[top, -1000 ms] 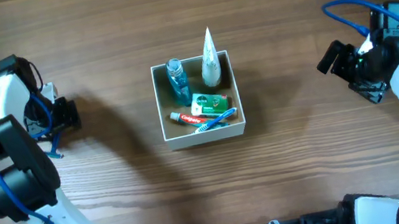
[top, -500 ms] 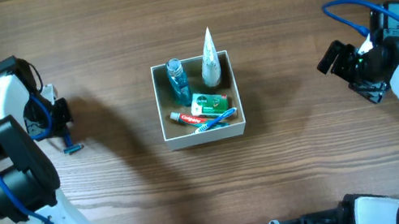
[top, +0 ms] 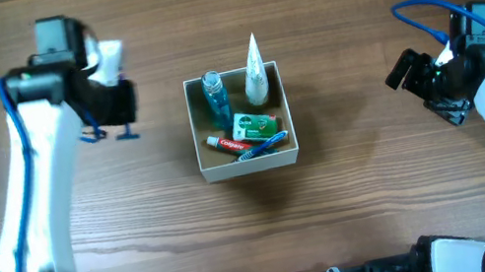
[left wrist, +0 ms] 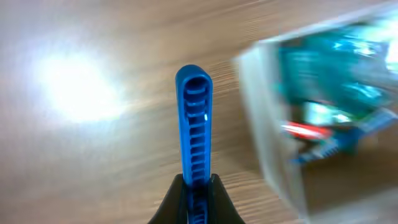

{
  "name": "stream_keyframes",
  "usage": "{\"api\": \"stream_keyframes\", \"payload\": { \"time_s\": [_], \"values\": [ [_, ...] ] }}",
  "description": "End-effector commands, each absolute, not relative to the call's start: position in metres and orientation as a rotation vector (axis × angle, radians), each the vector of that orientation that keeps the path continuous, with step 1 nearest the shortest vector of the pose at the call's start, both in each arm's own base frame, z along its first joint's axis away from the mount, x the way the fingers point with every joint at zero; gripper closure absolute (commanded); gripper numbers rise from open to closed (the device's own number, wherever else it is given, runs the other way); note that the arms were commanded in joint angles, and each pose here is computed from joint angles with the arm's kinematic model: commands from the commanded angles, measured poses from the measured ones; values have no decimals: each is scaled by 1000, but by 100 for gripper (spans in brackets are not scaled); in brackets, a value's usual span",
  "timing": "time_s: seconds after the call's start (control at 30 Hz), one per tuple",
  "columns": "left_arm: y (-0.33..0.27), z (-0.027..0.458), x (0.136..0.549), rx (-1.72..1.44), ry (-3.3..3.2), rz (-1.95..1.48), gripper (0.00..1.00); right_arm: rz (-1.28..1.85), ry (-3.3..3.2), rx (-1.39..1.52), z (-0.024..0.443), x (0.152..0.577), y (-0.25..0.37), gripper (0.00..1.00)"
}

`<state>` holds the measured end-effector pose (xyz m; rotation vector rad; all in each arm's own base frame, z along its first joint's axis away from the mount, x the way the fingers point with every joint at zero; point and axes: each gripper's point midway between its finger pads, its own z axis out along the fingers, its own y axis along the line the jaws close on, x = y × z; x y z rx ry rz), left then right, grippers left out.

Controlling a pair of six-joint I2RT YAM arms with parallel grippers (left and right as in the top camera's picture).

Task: Pack container
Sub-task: 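Carry the razor into the box and release it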

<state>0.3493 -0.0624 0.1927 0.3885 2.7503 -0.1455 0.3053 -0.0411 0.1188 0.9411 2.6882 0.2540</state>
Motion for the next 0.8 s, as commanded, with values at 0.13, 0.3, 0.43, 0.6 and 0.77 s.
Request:
{"api": "stream_keyframes", "payload": {
  "time_s": [0.13,0.3,0.43,0.6,0.77],
  "values": [
    [-204,204,277,1447,2359,-218,96,237,2679,913,121,306,-43,0],
    [-233,182,258,1865,2137,-115,96,237,2681,914,121,306,-43,0],
    [-233,157,279,1920,2134,-75,96,239,2679,919,121,306,-43,0],
    [-219,111,308,1895,2273,-55,96,239,2680,920,121,305,-43,0],
    [-212,93,312,1884,2350,-64,90,239,2680,920,121,305,-43,0]
  ]
}}
